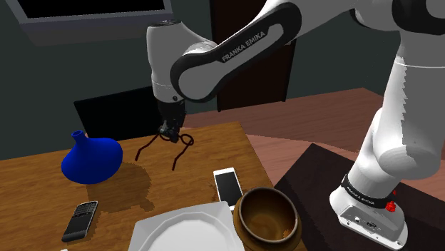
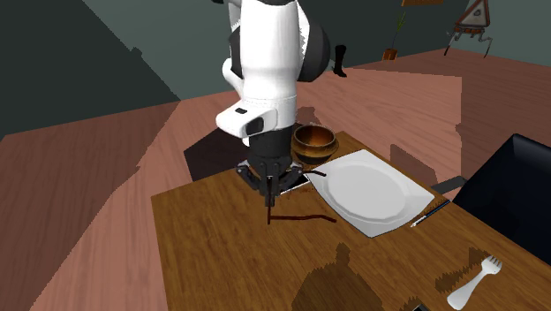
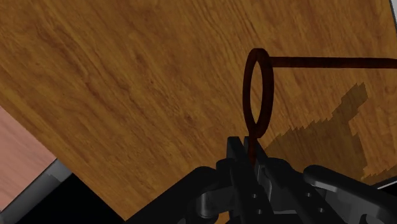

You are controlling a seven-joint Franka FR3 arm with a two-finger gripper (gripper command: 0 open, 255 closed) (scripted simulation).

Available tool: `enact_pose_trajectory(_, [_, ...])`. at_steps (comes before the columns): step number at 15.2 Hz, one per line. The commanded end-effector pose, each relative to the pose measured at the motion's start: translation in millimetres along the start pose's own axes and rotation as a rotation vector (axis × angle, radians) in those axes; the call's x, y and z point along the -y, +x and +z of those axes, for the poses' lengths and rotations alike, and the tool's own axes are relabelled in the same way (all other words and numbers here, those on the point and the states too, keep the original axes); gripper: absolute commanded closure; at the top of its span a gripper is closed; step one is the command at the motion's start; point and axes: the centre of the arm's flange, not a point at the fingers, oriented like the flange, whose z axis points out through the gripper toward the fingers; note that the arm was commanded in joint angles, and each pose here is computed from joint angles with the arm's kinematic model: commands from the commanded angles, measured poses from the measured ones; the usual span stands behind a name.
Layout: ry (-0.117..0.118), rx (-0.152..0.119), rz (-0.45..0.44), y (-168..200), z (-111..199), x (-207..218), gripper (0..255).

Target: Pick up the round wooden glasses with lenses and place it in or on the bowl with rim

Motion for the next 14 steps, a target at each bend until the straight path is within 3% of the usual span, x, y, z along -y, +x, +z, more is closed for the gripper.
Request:
enact_pose_trajectory(1, [0.000, 0.001, 0.000, 2, -10, 0, 255])
enact_pose_trajectory(8, [0.000, 0.001, 0.000, 7, -42, 0, 255])
enact_pose_trajectory(14, [0.000, 0.001, 0.000, -68, -55, 18, 255])
